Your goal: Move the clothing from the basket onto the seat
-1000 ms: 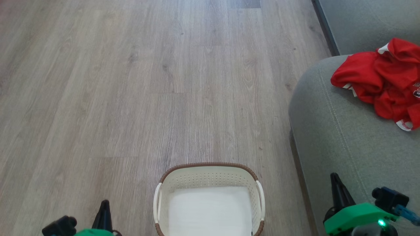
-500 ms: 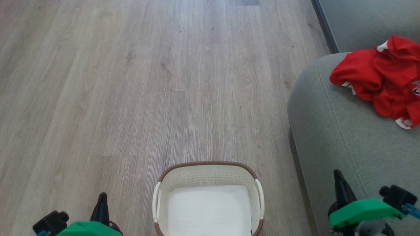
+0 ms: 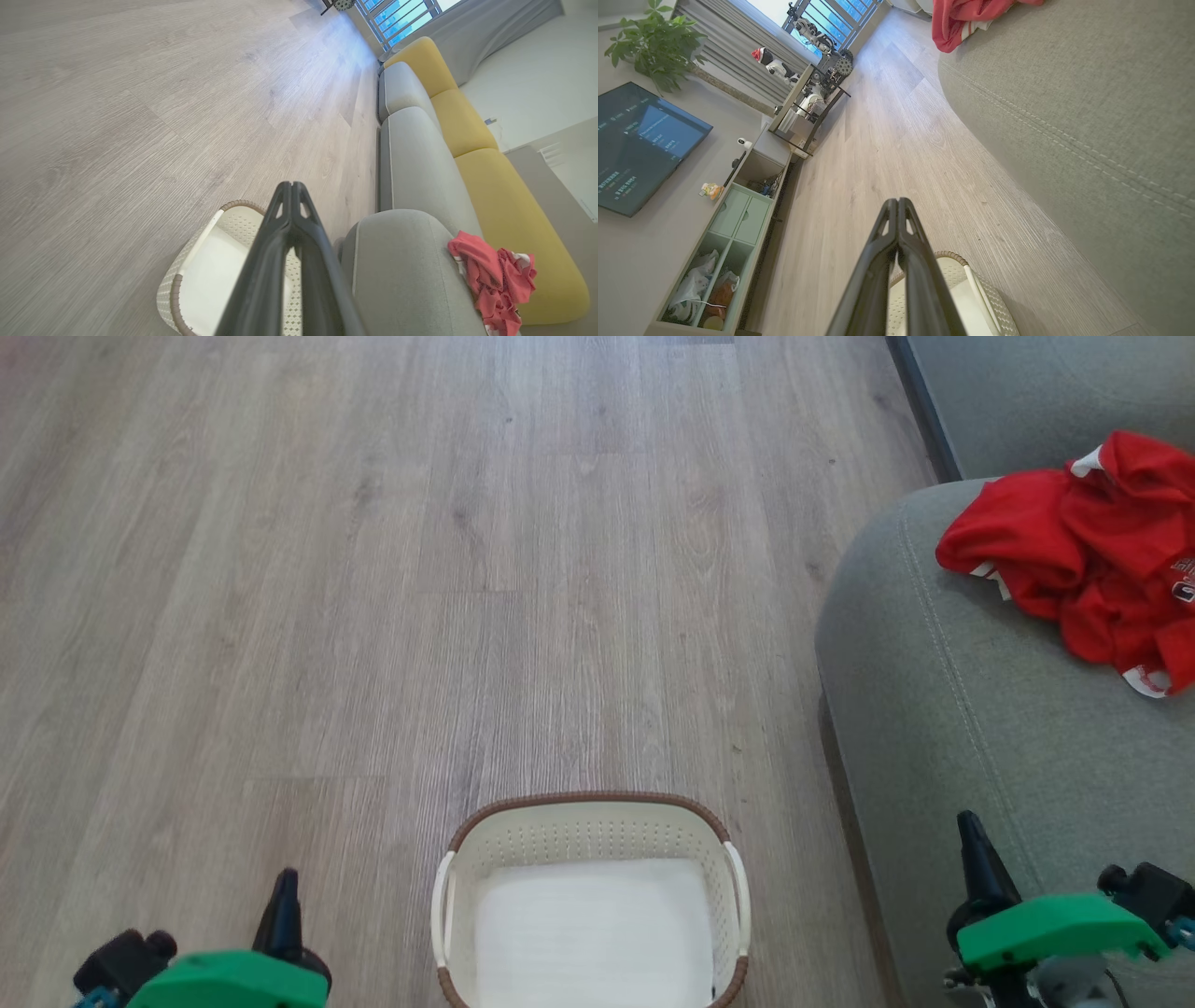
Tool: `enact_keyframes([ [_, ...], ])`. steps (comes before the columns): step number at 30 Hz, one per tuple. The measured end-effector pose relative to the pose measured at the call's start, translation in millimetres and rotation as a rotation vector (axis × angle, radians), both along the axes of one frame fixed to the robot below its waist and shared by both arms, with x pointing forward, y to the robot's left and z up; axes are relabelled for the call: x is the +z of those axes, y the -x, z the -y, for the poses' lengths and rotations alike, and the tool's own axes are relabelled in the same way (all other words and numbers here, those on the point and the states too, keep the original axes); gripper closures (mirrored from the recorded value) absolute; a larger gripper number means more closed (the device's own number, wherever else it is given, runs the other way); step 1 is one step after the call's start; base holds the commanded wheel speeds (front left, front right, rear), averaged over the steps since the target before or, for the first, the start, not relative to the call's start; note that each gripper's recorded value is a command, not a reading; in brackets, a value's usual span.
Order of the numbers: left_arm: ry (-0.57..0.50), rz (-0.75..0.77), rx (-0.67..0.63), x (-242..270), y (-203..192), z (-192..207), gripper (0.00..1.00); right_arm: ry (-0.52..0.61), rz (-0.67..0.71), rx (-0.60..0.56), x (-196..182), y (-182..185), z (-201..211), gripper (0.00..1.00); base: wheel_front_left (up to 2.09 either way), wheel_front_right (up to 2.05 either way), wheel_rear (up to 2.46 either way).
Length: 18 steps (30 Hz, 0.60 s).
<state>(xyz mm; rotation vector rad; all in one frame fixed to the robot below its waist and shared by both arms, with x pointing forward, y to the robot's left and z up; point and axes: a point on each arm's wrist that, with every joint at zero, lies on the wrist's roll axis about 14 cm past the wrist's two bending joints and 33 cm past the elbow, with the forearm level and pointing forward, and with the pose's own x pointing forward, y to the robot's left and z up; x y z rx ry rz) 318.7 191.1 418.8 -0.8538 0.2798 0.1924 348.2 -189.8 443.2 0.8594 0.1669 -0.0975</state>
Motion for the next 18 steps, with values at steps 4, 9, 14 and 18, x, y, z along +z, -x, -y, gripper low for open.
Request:
enact_keyframes([
  [4,0.046,0.018,0.003,5,-6,2,1.00,-0.045,0.000,-0.009,1,-2,1,1.00,0.00,0.00,0.00],
  [9,0.106,0.031,0.011,8,-11,4,1.00,-0.101,0.018,-0.021,7,-7,2,1.00,0.00,0.00,0.00],
  [14,0.152,0.030,0.026,8,-11,2,1.00,-0.145,0.014,-0.033,6,-7,4,1.00,0.00,0.00,0.00],
  [18,0.209,0.037,0.030,10,-14,4,1.00,-0.201,0.011,-0.047,6,-7,6,1.00,0.00,0.00,0.00],
])
